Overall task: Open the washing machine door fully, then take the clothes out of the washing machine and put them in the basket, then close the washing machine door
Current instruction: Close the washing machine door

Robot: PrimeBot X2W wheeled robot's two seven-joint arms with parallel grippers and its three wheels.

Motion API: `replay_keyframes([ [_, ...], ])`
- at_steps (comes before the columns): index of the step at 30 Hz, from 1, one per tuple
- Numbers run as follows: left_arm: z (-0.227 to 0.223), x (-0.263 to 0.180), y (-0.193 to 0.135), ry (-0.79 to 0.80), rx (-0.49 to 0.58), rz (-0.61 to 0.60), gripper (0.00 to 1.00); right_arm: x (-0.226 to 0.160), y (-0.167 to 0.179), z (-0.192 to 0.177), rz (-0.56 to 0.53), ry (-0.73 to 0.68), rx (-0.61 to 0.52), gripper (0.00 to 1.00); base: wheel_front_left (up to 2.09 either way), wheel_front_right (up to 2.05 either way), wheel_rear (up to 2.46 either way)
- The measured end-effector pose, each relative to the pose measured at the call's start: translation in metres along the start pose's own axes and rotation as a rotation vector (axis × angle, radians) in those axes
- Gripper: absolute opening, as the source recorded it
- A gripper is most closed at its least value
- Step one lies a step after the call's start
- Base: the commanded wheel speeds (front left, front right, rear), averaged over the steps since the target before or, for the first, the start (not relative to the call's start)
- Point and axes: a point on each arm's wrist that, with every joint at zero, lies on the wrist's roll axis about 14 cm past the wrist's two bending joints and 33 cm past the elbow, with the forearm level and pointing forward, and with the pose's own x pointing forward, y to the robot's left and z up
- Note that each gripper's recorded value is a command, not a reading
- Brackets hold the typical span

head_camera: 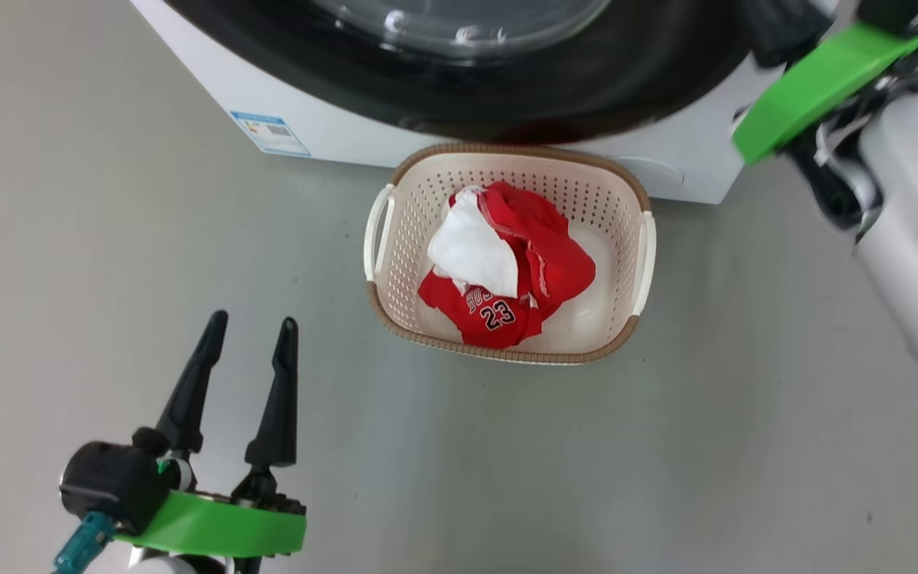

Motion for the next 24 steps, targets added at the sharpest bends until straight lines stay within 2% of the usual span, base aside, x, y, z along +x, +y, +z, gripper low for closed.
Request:
replay_keyframes([
  [7, -0.004, 0.008, -0.001, 0.01, 0.025, -0.009, 1.0, 0.013, -0.013, 0.014, -0.022, -0.045, 0.004, 0.0, 0.0, 0.0, 0.0],
  [20, 0.004, 0.015, -0.004, -0.02, 0.003, -0.02, 1.0, 0.01, -0.006, 0.022, -0.029, -0.062, 0.017, 0.0, 0.0, 0.0, 0.0],
  [21, 0.004, 0.016, -0.004, -0.023, -0.003, -0.021, 1.0, 0.008, -0.004, 0.023, -0.027, -0.066, 0.02, 0.04, 0.0, 0.0, 0.0],
  [23, 0.005, 0.017, -0.006, -0.028, -0.018, -0.024, 1.0, 0.0, -0.002, 0.023, -0.028, -0.071, 0.031, 0.41, 0.0, 0.0, 0.0],
  [24, 0.006, 0.018, -0.007, -0.032, -0.027, -0.029, 1.0, -0.006, -0.002, 0.022, -0.033, -0.071, 0.04, 0.95, 0.0, 0.0, 0.0],
])
